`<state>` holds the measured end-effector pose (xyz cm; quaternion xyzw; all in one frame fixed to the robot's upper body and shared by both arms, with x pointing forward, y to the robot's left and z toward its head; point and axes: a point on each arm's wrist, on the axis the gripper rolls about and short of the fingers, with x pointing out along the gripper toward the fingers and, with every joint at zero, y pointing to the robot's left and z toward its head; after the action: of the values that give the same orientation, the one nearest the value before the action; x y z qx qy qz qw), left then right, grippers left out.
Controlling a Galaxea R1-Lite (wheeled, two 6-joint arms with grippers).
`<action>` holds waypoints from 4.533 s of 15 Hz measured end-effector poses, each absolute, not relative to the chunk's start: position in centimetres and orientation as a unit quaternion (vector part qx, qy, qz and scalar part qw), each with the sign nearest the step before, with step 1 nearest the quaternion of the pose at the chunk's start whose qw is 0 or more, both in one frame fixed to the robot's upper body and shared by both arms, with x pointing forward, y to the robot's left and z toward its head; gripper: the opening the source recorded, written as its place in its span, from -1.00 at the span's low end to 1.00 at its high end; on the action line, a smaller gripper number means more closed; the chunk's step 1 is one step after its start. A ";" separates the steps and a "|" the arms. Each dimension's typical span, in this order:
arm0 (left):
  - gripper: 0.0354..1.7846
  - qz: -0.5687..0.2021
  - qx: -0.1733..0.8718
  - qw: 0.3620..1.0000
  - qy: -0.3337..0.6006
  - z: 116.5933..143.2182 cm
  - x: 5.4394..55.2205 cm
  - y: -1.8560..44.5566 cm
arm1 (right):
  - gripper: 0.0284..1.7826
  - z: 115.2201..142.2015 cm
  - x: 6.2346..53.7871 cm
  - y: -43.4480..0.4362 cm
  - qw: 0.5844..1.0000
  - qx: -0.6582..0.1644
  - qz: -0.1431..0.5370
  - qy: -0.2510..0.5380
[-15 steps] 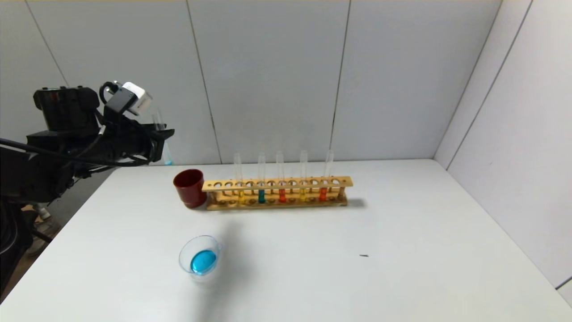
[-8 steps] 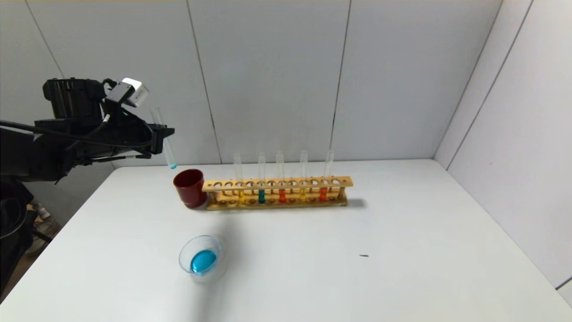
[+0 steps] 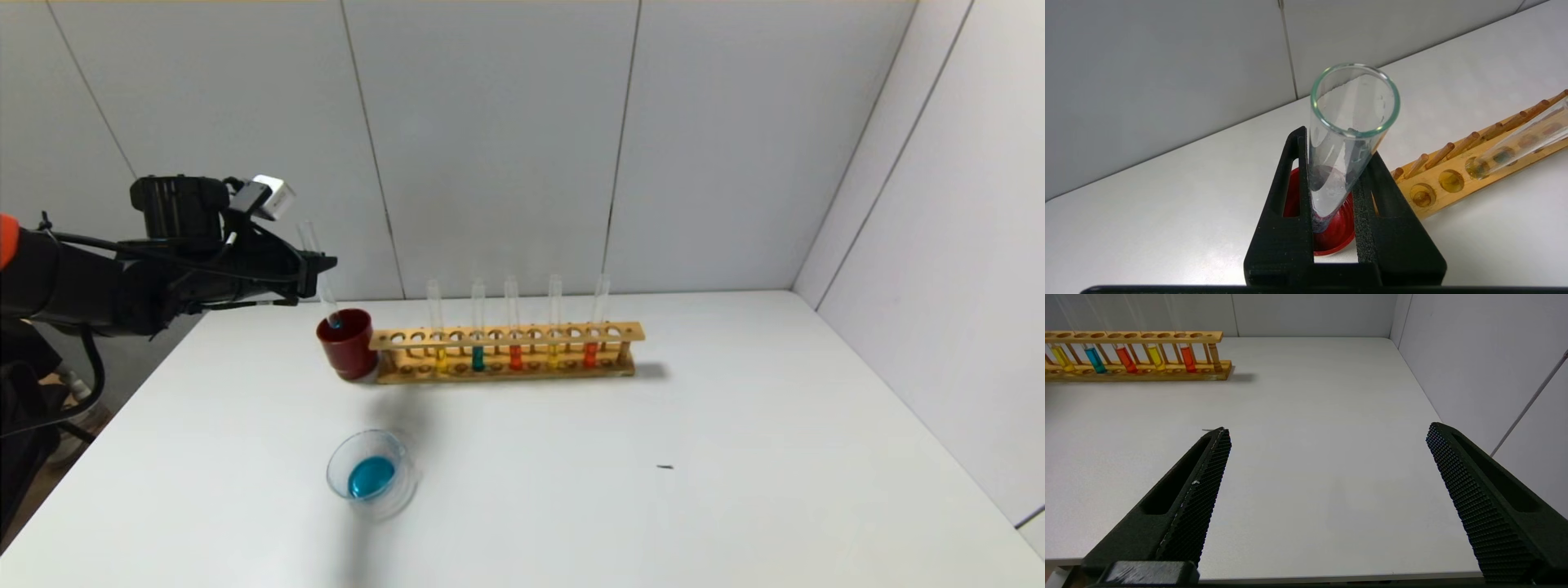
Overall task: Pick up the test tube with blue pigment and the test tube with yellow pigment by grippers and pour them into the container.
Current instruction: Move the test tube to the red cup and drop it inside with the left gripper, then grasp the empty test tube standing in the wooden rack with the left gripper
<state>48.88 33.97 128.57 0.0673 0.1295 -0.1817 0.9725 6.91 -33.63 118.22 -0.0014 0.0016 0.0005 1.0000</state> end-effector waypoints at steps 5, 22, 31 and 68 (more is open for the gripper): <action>-0.67 -0.183 0.065 0.972 0.133 126.3 50.6 34.0 | 0.96 118.2 6.9 -33.6 1.000 -0.001 0.001 0.002; -0.19 -0.202 0.052 0.962 0.177 121.1 53.2 34.0 | 0.96 118.2 6.9 -33.6 1.000 -0.001 0.001 0.001; 0.96 -0.197 0.056 0.966 0.159 122.6 52.5 34.0 | 0.96 118.2 6.9 -33.6 1.000 -0.001 0.001 0.002; 0.39 -0.286 0.025 0.948 0.139 118.6 51.4 23.0 | 0.96 118.2 6.9 -33.6 1.000 -0.001 0.001 0.002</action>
<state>51.40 23.02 118.65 0.0254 0.1389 -0.2855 0.9479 6.91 -33.63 118.22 -0.0014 0.0016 0.0007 1.0000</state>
